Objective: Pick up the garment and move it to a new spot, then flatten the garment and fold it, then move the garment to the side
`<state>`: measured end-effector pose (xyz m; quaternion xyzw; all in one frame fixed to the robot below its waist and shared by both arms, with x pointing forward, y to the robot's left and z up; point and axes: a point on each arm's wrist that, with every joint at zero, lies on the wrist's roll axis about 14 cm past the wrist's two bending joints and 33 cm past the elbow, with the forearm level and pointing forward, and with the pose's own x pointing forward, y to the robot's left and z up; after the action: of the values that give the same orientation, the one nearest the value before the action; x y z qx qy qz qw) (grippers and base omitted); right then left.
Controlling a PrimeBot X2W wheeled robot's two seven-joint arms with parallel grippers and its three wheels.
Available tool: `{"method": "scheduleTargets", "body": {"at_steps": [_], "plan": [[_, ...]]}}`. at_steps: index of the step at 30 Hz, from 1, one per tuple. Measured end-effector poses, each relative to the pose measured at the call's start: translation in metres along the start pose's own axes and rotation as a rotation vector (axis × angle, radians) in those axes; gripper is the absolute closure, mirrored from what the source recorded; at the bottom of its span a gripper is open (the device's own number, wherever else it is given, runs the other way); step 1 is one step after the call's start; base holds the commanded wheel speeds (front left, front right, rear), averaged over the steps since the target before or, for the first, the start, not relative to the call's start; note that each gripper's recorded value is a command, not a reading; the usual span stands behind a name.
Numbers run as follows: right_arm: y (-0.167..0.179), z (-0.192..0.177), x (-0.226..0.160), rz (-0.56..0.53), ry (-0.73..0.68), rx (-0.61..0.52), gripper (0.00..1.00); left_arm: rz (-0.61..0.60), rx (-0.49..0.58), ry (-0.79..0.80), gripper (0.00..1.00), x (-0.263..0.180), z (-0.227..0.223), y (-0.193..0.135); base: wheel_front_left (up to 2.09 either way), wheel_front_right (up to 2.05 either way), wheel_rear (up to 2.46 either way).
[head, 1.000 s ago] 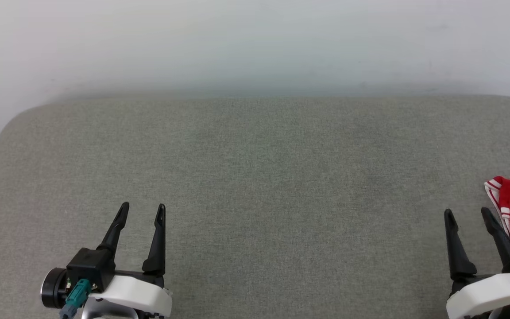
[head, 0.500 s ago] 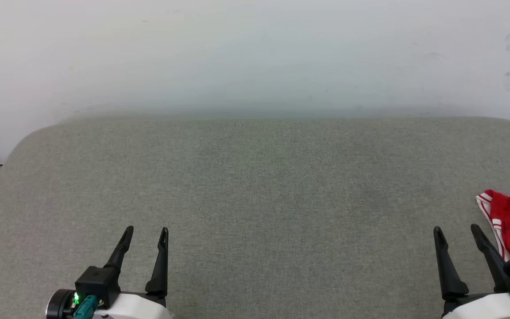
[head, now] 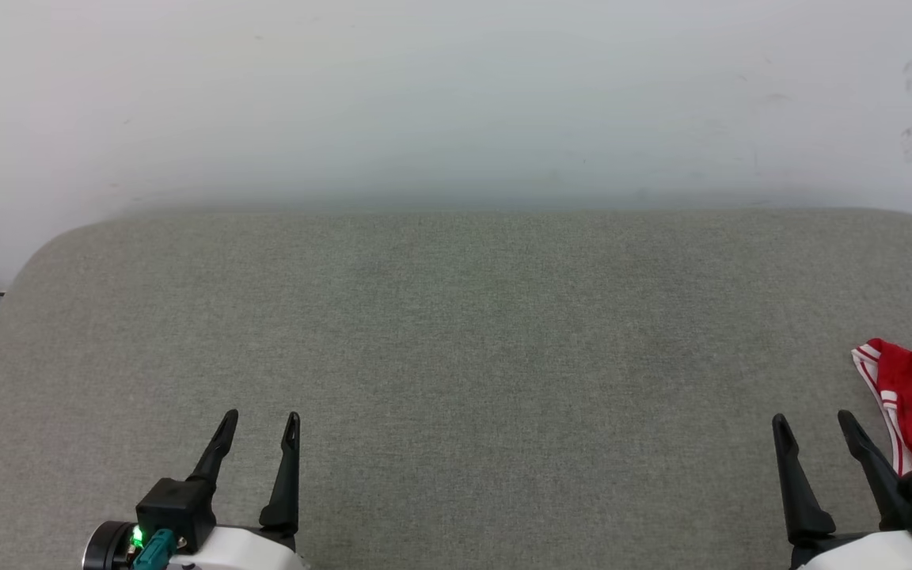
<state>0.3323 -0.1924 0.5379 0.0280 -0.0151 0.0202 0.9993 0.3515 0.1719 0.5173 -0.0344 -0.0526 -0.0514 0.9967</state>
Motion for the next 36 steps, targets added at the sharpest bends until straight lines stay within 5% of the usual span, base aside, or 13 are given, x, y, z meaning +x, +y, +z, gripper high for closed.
{"method": "scheduleTargets", "body": {"at_steps": [12,13,19,36], "plan": [[0.0,-0.005,0.002,-0.001,0.012,0.007,0.0,-0.002,0.002,0.003,0.0,0.002,-0.001,0.0,0.0,0.0,0.0],[-0.001,-0.005,0.002,-0.001,0.011,0.007,1.0,-0.003,0.002,0.003,1.0,0.002,-0.001,0.0,0.0,0.0,0.0],[-0.001,-0.024,-0.002,-0.004,0.071,0.037,1.0,0.018,-0.028,0.093,1.0,-0.01,-0.027,0.002,0.0,0.0,0.0],[0.0,-0.031,0.008,-0.012,0.069,0.392,1.0,0.124,-0.359,0.132,1.0,-0.005,-0.033,0.018,0.0,0.0,0.0]]}}
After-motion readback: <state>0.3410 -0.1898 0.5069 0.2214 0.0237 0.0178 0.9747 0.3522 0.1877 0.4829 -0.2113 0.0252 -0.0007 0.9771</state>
